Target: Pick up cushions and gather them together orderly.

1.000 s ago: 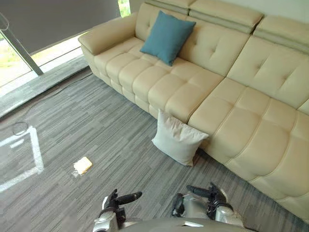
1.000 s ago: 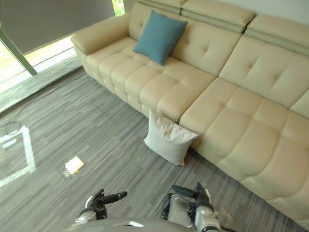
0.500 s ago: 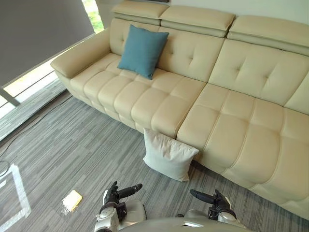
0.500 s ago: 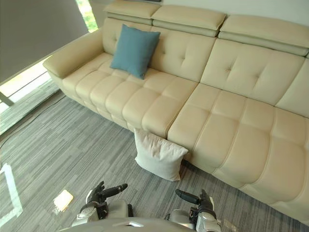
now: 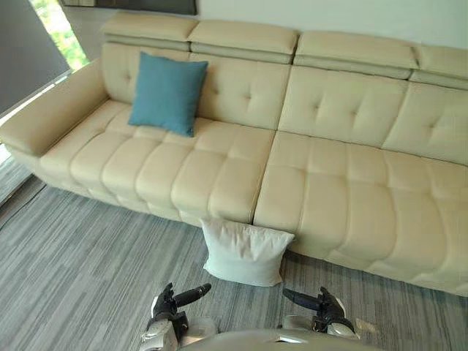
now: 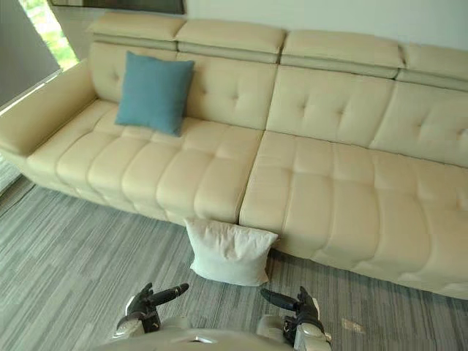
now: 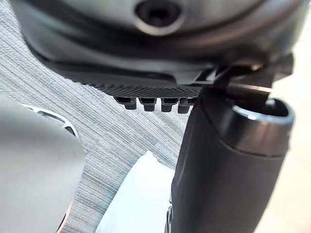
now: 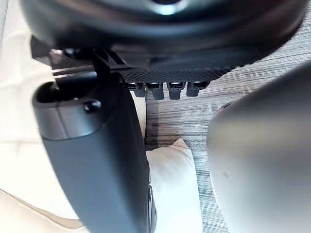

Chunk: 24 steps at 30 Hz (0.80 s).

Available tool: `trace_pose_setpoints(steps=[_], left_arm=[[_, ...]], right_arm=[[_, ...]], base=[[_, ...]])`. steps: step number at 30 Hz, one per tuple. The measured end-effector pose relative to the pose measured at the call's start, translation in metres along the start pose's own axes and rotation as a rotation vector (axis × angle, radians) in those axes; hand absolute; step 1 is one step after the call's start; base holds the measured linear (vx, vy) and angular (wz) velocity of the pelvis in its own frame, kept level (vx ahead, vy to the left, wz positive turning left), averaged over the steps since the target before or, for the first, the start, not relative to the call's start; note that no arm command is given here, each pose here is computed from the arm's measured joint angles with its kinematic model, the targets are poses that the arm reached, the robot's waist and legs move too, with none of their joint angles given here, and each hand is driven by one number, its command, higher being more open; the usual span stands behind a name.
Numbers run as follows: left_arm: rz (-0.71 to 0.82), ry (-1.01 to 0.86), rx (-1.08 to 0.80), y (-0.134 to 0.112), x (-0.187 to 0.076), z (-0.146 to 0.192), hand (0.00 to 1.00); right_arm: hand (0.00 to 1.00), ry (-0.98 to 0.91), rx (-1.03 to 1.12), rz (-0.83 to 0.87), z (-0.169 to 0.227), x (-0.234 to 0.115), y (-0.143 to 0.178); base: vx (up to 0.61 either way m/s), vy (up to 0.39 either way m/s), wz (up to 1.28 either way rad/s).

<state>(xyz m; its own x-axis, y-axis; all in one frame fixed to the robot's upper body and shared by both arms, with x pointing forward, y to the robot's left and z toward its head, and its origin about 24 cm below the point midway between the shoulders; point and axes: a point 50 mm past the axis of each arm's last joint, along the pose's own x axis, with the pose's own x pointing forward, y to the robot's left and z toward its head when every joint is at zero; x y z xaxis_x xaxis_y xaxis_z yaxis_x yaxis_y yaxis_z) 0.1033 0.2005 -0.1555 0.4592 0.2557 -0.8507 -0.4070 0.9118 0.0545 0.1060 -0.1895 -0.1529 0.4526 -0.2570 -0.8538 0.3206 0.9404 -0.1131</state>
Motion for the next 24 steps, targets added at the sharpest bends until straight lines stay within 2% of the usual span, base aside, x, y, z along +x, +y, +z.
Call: trace_pose_setpoints(steps=[2,5,10,16,20,24], left_arm=[[-0.007,0.003,0.018,0.0,0.001,0.0,1.0],[-0.037,0.029,0.018,-0.014,-0.001,-0.007,1.0],[-0.033,-0.019,0.011,-0.013,-0.001,0.002,1.0],[-0.034,-0.04,0.01,-0.013,-0.002,0.005,1.0],[-0.007,-0.053,0.033,-0.001,0.001,0.012,1.0],[-0.02,-0.046,0.089,-0.005,0.001,0.01,1.0]], right_arm=[[1.0,0.005,0.011,0.001,-0.002,0.0,0.001],[1.0,0.007,0.005,-0.032,-0.001,0.001,-0.012],[1.0,0.025,0.013,-0.039,-0.005,0.001,-0.011],[1.0,0.02,0.018,-0.047,-0.002,0.002,-0.01],[1.0,0.041,0.043,-0.022,-0.008,0.0,0.001],[1.0,0.037,0.034,-0.019,-0.008,-0.001,0.001]], base=[[0.14,-0.175,0.18],[0.2,-0.235,0.16],[0.09,-0.13,0.3],[0.08,0.127,-0.2],[0.07,0.161,-0.08],[0.03,0.07,-0.23]])
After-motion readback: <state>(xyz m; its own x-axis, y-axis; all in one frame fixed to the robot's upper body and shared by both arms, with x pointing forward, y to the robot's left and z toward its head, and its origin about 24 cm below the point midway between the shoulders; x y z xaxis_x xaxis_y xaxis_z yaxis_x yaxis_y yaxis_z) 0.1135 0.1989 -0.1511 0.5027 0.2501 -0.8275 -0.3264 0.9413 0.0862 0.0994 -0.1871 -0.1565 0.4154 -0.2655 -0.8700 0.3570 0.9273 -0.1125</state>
